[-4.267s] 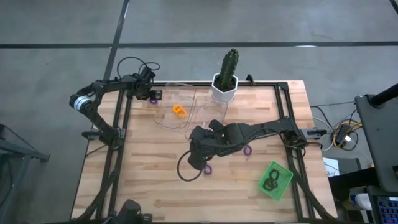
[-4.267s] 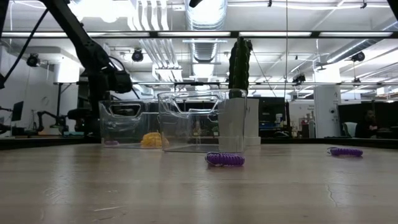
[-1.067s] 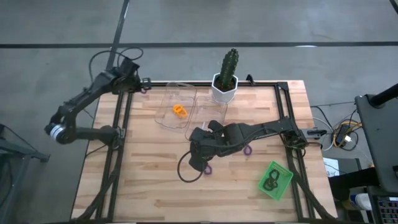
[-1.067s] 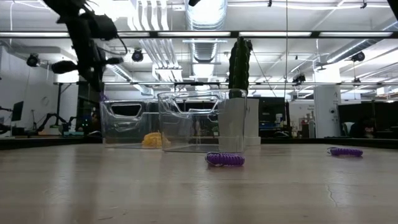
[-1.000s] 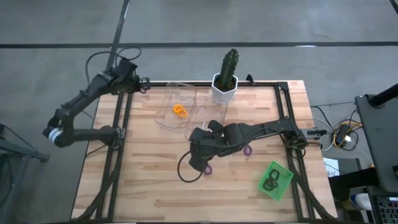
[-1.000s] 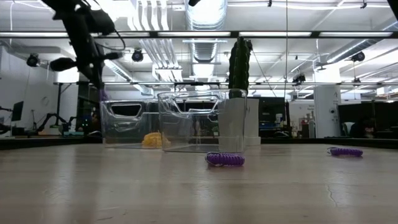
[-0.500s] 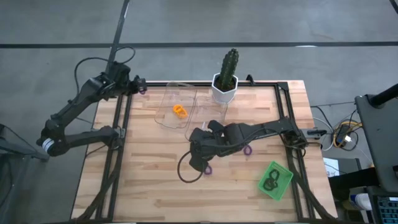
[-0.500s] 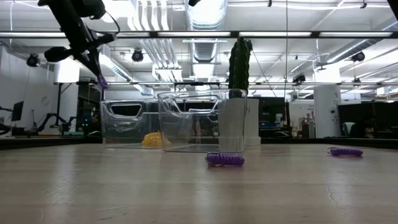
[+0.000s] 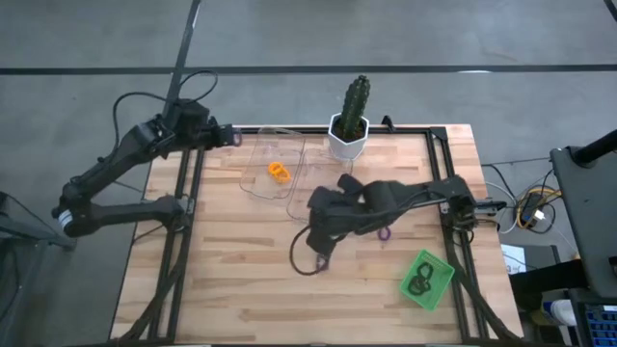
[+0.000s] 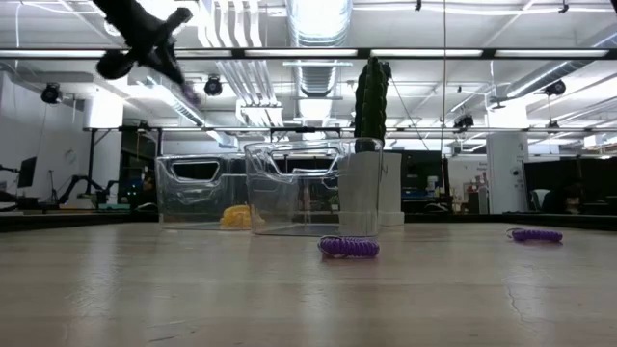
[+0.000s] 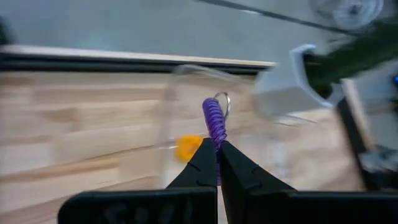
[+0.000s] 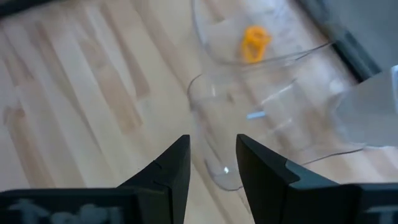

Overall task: Sort spring keychains
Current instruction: Put the top left violet spring keychain into the right transparent bin

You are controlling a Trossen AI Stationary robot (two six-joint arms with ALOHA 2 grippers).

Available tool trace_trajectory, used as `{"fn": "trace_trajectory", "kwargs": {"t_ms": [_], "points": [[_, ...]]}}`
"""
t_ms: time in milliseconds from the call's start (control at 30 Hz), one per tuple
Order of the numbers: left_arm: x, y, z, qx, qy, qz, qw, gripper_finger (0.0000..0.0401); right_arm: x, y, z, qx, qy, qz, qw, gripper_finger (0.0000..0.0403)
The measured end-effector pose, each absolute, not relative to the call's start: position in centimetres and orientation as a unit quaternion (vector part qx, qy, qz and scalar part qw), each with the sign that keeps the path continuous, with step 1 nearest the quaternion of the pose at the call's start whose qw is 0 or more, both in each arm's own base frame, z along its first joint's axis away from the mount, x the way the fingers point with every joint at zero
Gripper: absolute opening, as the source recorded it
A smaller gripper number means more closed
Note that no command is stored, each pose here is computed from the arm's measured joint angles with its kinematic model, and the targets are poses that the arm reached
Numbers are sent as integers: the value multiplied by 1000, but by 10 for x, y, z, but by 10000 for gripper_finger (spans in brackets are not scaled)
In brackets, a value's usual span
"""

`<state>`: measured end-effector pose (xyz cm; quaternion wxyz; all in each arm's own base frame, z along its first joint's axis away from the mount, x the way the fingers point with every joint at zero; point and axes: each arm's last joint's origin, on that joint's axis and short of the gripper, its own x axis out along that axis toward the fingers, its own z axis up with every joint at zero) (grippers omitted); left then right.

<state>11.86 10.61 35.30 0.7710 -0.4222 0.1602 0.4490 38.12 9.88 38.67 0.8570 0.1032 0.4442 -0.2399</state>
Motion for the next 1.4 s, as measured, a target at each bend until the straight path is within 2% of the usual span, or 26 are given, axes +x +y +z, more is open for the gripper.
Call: {"fn": "trace_trajectory", "kwargs": {"t_ms": [233,500,767,1067,1200,1400], "points": [[150,86,372,-411,112,343,837,0,351,90,424,112,389,-252,879,123],[190,64,384,-402,63,228,884,0,329,83,443,116,377,-250,884,123],[225,46,390,-397,60,163,901,0,322,81,439,85,417,-254,868,123],[269,31,391,-379,98,129,911,0,315,75,446,71,415,-245,873,124],[287,24,390,-369,118,110,915,0,313,73,448,56,416,-237,876,142],[304,16,389,-360,133,88,919,0,311,73,449,22,424,-219,878,195]]}}
